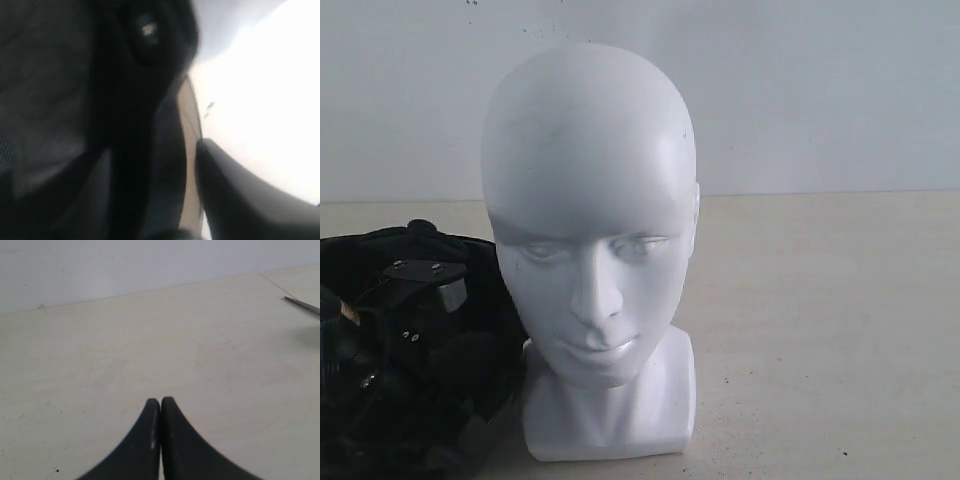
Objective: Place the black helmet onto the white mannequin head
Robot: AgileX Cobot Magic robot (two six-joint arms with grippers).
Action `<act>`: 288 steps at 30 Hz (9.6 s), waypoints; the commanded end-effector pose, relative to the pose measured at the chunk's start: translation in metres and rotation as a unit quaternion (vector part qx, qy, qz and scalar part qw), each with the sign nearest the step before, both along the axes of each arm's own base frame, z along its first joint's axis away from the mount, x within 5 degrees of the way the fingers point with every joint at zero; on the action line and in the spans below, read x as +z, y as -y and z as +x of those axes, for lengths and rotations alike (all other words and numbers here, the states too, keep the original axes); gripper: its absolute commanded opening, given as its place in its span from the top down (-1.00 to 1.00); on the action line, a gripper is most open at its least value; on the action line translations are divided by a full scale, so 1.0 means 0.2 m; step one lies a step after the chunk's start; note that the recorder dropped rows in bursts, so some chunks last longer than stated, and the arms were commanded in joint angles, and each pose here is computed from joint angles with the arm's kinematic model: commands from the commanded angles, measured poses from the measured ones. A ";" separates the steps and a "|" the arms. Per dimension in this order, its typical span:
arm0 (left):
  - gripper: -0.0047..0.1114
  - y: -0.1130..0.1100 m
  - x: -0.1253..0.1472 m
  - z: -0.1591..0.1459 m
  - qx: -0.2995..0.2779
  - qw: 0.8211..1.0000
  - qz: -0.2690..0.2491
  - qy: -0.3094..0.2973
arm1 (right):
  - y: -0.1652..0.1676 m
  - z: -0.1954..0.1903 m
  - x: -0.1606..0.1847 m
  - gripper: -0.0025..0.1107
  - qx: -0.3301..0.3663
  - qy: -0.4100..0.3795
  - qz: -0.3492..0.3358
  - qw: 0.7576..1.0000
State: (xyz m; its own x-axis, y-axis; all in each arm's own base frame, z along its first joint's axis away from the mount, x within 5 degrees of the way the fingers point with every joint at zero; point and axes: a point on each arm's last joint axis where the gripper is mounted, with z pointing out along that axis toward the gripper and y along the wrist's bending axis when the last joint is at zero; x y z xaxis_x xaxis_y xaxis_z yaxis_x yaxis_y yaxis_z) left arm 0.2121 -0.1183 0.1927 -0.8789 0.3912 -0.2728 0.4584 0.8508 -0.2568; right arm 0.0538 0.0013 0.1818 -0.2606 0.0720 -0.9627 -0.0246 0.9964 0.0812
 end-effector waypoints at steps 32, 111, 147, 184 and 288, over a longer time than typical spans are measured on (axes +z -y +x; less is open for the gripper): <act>-0.22 -0.01 0.24 0.03 0.081 0.979 -0.084 0.167 | 0.00 0.00 0.00 0.96 0.001 0.003 -0.003 1.000; -0.27 -0.24 0.42 -0.22 -0.068 0.980 0.134 0.130 | 0.00 0.00 0.00 0.96 0.001 0.004 -0.003 1.000; -0.16 -0.25 -0.05 -0.04 -0.182 0.938 0.260 0.139 | 0.00 0.00 0.00 0.96 0.001 0.004 -0.003 1.000; 0.84 -0.37 0.67 -0.47 0.091 0.898 -0.089 0.421 | 0.00 0.00 0.00 0.96 0.001 0.004 -0.003 1.000; 0.84 0.27 1.13 0.02 0.066 0.536 -0.841 0.020 | 0.00 0.00 0.00 0.96 0.001 0.004 -0.003 1.000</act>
